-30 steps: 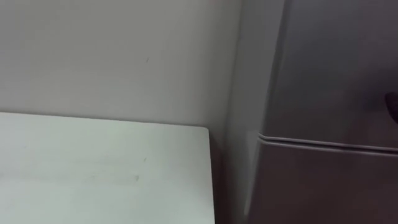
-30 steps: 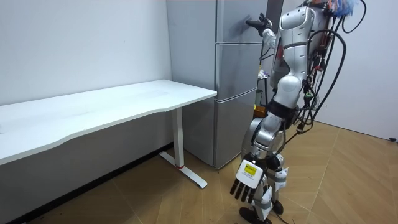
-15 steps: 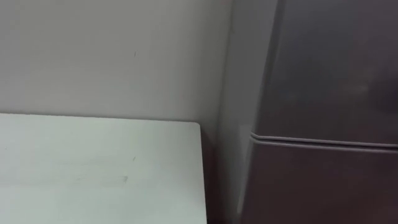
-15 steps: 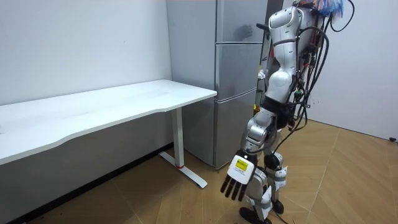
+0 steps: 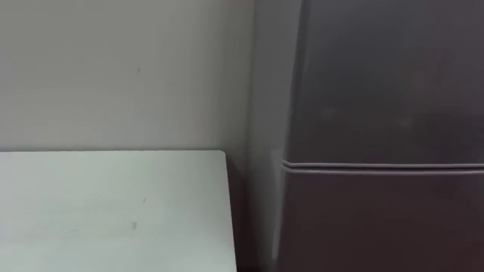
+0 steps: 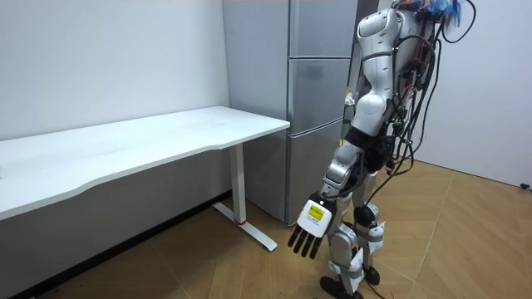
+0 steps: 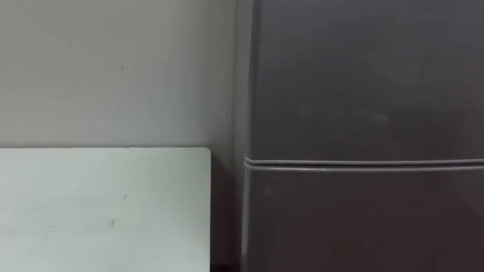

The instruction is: Put the bottle in the upper fridge

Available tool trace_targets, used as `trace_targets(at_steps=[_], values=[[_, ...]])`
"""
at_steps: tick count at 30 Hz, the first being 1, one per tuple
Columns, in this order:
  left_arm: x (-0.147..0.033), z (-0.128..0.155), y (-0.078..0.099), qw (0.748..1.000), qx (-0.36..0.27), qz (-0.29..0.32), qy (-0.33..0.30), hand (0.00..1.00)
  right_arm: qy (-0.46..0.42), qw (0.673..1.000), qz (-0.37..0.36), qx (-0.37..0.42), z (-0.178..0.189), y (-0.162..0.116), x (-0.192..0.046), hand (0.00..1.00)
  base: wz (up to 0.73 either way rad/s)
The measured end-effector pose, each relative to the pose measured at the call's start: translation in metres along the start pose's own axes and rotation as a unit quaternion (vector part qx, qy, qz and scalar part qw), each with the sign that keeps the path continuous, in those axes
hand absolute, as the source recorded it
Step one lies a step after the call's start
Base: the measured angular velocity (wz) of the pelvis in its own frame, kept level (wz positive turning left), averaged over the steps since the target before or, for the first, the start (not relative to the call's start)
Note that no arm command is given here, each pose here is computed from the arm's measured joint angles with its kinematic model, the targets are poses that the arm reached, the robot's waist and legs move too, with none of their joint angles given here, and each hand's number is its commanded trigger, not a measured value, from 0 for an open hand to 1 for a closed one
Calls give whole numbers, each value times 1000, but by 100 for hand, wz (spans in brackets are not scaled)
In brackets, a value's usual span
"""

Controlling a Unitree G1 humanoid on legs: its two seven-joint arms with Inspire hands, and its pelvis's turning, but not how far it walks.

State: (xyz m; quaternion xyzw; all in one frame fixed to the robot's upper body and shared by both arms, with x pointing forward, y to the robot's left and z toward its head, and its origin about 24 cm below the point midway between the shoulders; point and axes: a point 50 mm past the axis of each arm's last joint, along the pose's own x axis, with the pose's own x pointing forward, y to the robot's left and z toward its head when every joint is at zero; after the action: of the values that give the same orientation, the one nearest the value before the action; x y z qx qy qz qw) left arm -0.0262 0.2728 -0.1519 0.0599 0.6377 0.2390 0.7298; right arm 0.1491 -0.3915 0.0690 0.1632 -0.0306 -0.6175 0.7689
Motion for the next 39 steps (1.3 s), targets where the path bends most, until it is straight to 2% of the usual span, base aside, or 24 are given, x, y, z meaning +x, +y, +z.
trace_targets(at_steps=[6,17,23,25,31,36,39], values=[[0,3,-3,1000,-17,-5,-6,0,60,995,-61,-47,-37,-33,-5,0,-4],[-2,0,-11,999,-45,-15,-8,0,146,978,-86,-122,-90,-64,-27,0,0],[-2,2,-14,998,-59,-9,-8,0,202,951,-93,-216,-124,-97,-41,0,-6],[-2,2,-16,997,-70,-4,-12,0,229,938,-94,-242,-138,-111,-52,0,-8],[-4,0,-25,998,-65,-16,-19,0,286,906,-31,-309,-166,-127,-79,0,-4],[-4,0,-34,997,-66,-25,-22,0,304,883,30,-357,-179,-133,-90,0,0],[-4,-4,-35,998,-56,-27,-17,0,316,857,78,-399,-187,-138,-99,0,0]])
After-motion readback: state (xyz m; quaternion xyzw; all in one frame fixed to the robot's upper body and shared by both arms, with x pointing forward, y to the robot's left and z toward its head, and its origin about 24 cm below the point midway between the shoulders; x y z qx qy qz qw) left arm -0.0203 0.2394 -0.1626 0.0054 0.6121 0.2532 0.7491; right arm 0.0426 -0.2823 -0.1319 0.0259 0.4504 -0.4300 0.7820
